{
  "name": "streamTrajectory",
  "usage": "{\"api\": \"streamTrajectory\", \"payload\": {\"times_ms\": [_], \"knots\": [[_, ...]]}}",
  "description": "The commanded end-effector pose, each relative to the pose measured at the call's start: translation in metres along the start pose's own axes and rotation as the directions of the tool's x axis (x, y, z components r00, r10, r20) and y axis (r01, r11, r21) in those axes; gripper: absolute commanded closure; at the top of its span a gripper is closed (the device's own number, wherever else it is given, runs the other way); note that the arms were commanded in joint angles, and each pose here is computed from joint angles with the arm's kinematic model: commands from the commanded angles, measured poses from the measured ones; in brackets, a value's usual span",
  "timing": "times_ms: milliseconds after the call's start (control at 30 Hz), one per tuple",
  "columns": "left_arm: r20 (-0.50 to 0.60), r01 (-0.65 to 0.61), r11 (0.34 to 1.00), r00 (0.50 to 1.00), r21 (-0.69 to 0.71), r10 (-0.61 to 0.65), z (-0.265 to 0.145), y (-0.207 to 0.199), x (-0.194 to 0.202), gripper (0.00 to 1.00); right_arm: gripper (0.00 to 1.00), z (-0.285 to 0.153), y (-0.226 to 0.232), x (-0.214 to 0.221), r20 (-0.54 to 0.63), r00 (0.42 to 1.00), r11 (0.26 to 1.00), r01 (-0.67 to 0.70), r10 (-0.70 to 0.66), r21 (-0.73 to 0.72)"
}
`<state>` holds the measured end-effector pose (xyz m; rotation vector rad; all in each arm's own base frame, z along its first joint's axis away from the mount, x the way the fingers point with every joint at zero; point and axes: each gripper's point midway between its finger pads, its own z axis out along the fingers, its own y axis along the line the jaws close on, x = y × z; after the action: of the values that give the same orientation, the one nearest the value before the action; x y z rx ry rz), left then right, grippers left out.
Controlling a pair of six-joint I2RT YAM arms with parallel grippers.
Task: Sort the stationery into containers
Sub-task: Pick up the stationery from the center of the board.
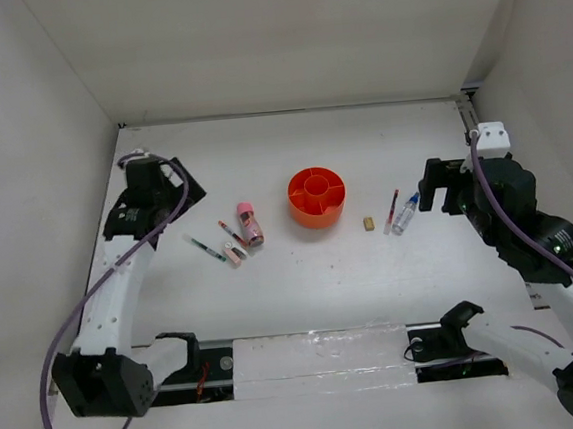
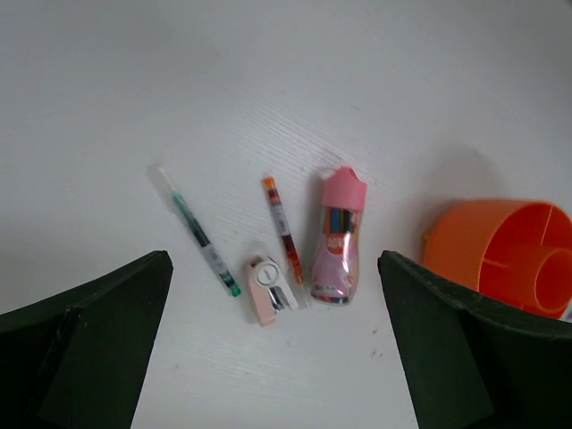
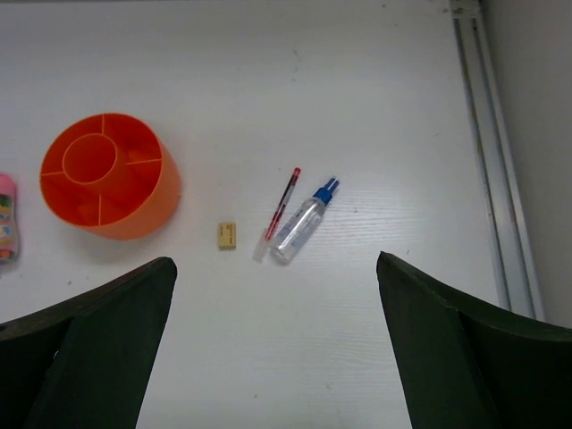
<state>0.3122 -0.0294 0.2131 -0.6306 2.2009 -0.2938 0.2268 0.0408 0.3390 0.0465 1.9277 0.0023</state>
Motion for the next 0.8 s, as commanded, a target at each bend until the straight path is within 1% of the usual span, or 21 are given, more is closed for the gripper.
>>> {"api": "streamTrajectory", "payload": {"times_ms": [0, 33, 67, 133, 233, 300, 367, 467, 633, 667, 767], "knots": [[0.033, -0.113, 0.993, 0.993, -0.025, 0.114, 0.009, -0.069, 0.026, 0.00, 0.00, 0.008, 0.024, -0.021, 0.065, 0.997, 0.994, -0.024, 0.030, -0.103], [-0.001, -0.150, 0.983, 0.989, -0.103, 0.151, 0.011, -0.071, 0.042, 0.00, 0.00, 0.013, 0.028, -0.022, 0.061, 0.998, 0.995, -0.022, 0.028, -0.102], [0.012, -0.141, 0.973, 0.989, -0.180, 0.146, 0.016, -0.070, 0.040, 0.00, 0.00, 0.016, 0.030, -0.020, 0.051, 0.998, 0.994, -0.018, 0.023, -0.110], [0.001, -0.098, 0.981, 0.995, -0.168, 0.099, 0.027, -0.087, 0.039, 0.00, 0.00, 0.016, 0.032, -0.020, 0.049, 0.999, 0.993, -0.017, 0.023, -0.121], [0.017, -0.077, 0.985, 0.997, -0.153, 0.081, 0.035, -0.088, 0.043, 0.00, 0.00, 0.013, 0.031, -0.021, 0.059, 0.998, 0.992, -0.012, 0.019, -0.123], [0.008, -0.050, 0.981, 0.999, -0.185, 0.053, 0.039, -0.083, 0.047, 0.00, 0.00, 0.009, 0.029, -0.023, 0.071, 0.997, 0.992, -0.006, 0.015, -0.125], [-0.020, -0.061, 0.980, 0.998, -0.190, 0.058, 0.048, -0.084, 0.055, 0.00, 0.00, 0.008, 0.027, -0.019, 0.063, 0.998, 0.992, -0.002, 0.010, -0.123], [-0.093, -0.069, 0.980, 0.994, -0.185, 0.053, 0.059, -0.082, 0.087, 0.00, 0.00, 0.007, 0.027, -0.019, 0.073, 0.997, 0.992, -0.007, 0.016, -0.125], [-0.140, -0.097, 0.975, 0.988, -0.200, 0.070, 0.070, -0.079, 0.118, 0.00, 0.00, 0.011, 0.032, -0.015, 0.069, 0.998, 0.989, -0.005, 0.015, -0.147], [-0.156, -0.112, 0.969, 0.985, -0.219, 0.079, 0.075, -0.073, 0.125, 0.00, 0.00, 0.012, 0.035, -0.013, 0.066, 0.998, 0.988, -0.004, 0.014, -0.157], [-0.165, -0.112, 0.971, 0.983, -0.214, 0.077, 0.083, -0.074, 0.132, 0.00, 0.00, 0.012, 0.038, -0.013, 0.062, 0.998, 0.985, -0.003, 0.014, -0.175]]}}
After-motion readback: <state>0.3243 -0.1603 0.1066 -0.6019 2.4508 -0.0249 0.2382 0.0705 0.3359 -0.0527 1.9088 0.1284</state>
